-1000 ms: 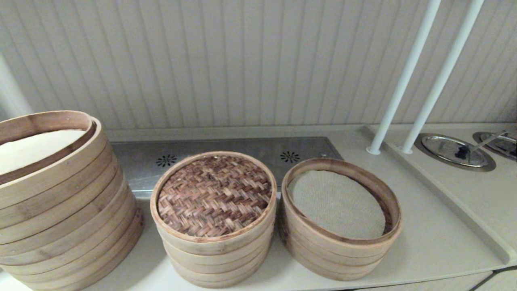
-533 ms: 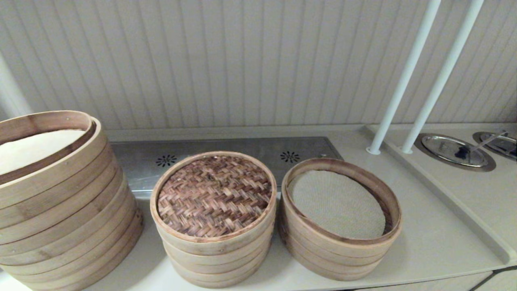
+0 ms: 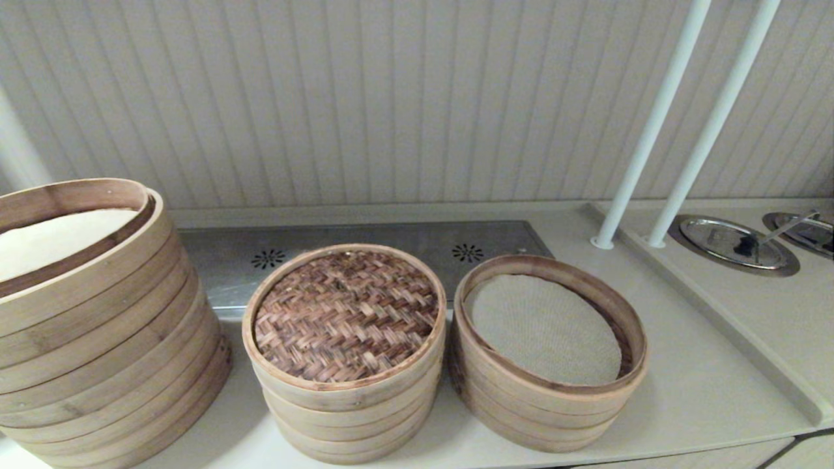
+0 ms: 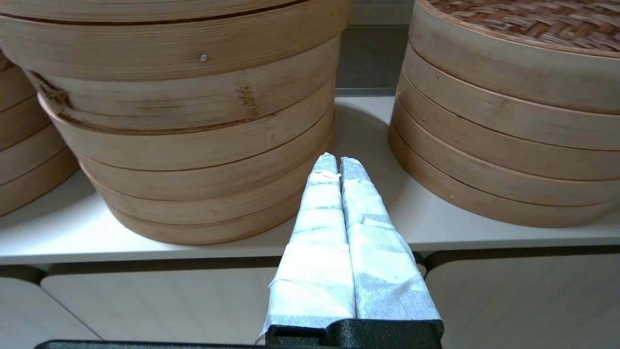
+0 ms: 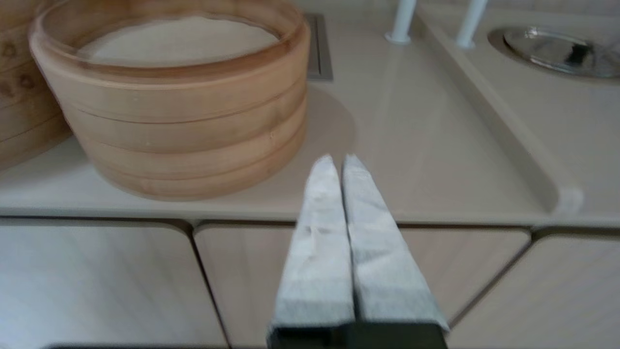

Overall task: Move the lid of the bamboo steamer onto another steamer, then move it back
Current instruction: Pick up the steamer

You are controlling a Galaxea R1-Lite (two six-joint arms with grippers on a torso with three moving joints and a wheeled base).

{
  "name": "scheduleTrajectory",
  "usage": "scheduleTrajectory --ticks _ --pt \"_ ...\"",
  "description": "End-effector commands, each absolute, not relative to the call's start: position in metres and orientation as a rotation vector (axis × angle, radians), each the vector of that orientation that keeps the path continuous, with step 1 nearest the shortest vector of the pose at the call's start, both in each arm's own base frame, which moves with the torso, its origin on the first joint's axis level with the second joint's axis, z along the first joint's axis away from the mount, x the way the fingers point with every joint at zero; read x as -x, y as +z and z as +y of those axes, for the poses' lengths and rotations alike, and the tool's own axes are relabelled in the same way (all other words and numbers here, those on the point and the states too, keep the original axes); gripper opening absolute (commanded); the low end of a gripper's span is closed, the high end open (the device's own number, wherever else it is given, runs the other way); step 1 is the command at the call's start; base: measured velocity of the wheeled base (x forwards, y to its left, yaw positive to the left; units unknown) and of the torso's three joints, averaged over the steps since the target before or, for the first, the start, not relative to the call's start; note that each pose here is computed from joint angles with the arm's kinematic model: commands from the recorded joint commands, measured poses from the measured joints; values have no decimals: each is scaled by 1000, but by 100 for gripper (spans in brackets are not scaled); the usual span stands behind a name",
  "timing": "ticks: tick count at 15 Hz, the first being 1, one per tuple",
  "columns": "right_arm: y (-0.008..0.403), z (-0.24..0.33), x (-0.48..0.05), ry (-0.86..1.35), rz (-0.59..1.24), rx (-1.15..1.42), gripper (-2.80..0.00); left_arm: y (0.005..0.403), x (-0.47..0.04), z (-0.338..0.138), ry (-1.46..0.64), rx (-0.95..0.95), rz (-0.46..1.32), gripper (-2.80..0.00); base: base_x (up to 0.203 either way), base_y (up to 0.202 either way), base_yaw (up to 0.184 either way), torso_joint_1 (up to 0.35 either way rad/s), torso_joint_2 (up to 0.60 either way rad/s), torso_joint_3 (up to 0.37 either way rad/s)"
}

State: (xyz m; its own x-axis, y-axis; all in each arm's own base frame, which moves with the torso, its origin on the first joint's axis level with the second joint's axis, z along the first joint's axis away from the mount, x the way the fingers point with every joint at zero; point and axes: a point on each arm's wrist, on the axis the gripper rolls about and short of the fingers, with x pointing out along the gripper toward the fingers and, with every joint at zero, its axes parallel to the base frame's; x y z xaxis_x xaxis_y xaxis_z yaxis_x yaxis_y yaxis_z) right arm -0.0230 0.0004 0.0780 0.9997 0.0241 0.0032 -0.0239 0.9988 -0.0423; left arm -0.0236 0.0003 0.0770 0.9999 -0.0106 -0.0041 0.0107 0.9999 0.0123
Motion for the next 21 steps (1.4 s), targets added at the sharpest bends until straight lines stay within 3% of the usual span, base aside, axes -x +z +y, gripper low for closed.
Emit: scheduleTrajectory --ticks 1,15,18,21 --pt "74 0 22 16 13 -16 -280 77 24 0 -11 -12 6 -280 0 0 0 0 0 0" --pt "75 0 23 9 5 -14 -280 77 24 0 -11 -12 6 -280 0 0 0 0 0 0" --pt "103 0 31 17 -39 -8 -280 77 24 0 -11 -12 6 -280 0 0 0 0 0 0" --pt "143 1 26 46 31 -10 -280 77 24 0 -11 -12 6 -280 0 0 0 0 0 0"
